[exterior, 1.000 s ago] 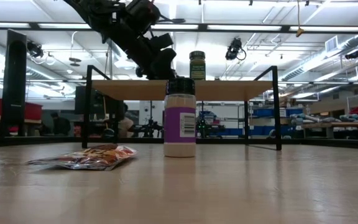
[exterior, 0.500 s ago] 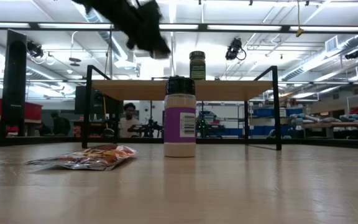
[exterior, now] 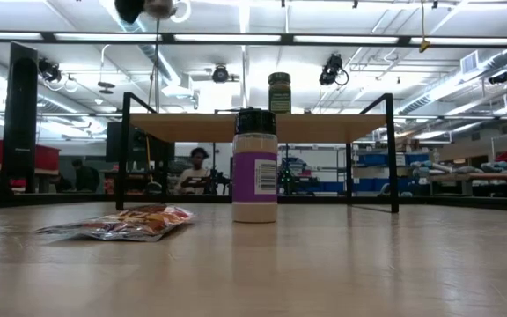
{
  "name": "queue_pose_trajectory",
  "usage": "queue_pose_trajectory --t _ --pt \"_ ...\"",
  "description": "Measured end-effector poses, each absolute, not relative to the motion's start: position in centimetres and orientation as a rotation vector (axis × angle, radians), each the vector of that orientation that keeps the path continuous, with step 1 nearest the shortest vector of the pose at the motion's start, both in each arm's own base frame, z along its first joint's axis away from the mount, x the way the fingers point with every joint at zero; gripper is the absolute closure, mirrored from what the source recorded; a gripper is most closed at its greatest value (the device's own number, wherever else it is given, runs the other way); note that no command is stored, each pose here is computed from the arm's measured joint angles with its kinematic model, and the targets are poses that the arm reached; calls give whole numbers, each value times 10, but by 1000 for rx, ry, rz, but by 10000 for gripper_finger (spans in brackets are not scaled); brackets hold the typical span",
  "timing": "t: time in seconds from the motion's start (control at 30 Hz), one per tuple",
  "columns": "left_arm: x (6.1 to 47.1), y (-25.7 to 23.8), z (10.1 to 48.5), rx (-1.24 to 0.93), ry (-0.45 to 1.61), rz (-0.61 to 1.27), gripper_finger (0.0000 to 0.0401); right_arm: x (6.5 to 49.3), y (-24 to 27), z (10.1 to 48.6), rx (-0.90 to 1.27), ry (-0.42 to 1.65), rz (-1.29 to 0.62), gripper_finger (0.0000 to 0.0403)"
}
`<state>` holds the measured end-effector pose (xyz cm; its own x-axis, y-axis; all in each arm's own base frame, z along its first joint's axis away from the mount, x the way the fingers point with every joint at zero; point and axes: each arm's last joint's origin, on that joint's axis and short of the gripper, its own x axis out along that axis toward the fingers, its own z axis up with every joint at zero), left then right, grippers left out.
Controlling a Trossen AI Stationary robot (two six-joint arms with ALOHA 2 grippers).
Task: Shelf spices
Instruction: Remove the brown seasoning bottle from the shelf
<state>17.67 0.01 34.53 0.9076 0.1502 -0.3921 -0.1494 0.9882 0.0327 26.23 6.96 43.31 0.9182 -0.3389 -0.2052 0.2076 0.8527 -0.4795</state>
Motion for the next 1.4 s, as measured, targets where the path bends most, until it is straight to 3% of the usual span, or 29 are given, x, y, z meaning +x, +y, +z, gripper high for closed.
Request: queue_pose_trajectory --t 0.13,0.3,0.4,0.57,1.17,1.4 --pt "184 -21 294 -34 455 62 223 263 67 434 -501 286 -298 183" --pt "194 -43 239 -80 353 -25 223 266 59 436 -497 282 -330 183" --pt "196 -49 215 -89 346 32 223 266 56 436 -495 285 -343 183" --pt "197 -48 171 -117 530 153 223 267 51 436 -489 283 -353 183" --pt "214 -52 122 -72 696 227 222 268 49 437 -485 280 -360 183" --pt "218 -52 121 -110 657 245 145 268 48 437 -489 286 -393 164"
